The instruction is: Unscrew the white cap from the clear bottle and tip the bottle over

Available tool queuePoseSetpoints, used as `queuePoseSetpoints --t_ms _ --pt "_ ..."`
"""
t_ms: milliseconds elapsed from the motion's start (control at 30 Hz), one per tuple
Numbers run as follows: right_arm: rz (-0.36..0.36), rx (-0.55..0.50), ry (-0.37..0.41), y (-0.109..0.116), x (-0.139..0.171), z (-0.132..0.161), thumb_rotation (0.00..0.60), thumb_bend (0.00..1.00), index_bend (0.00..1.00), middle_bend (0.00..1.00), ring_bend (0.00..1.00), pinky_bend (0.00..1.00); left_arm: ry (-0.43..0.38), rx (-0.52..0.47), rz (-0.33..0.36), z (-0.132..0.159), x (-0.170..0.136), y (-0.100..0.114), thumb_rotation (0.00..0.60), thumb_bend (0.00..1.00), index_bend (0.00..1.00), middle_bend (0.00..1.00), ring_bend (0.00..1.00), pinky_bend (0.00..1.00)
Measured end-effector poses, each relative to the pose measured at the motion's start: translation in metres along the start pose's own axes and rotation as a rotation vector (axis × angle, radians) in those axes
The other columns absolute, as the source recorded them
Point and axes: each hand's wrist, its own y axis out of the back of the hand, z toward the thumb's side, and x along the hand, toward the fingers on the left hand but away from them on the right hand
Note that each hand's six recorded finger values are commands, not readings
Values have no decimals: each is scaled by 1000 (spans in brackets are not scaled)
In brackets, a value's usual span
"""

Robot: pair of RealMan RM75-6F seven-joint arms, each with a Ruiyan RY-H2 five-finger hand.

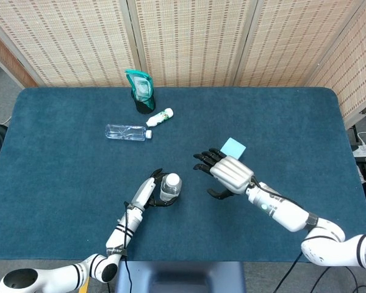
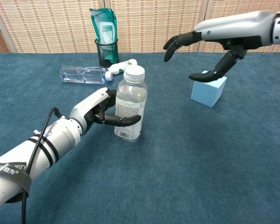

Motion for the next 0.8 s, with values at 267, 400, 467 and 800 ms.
queuePoseSetpoints --t_ms 267,400,467,800 --pt "23 -19 30 -3 -17 15 419 367 184 0 0 0 4 -7 -4 1 2 0 600 711 693 715 224 8" --pt "36 -36 43 -6 -26 23 419 368 184 0 0 0 10 -3 -7 0 2 -1 600 715 695 720 226 8" --pt "41 -35 48 -7 -30 27 419 368 184 0 0 0 11 -4 -10 0 3 -2 600 715 696 721 226 8" --pt "33 -28 54 -5 -35 36 418 367 184 0 0 0 8 2 -29 5 3 -10 600 741 698 749 250 10"
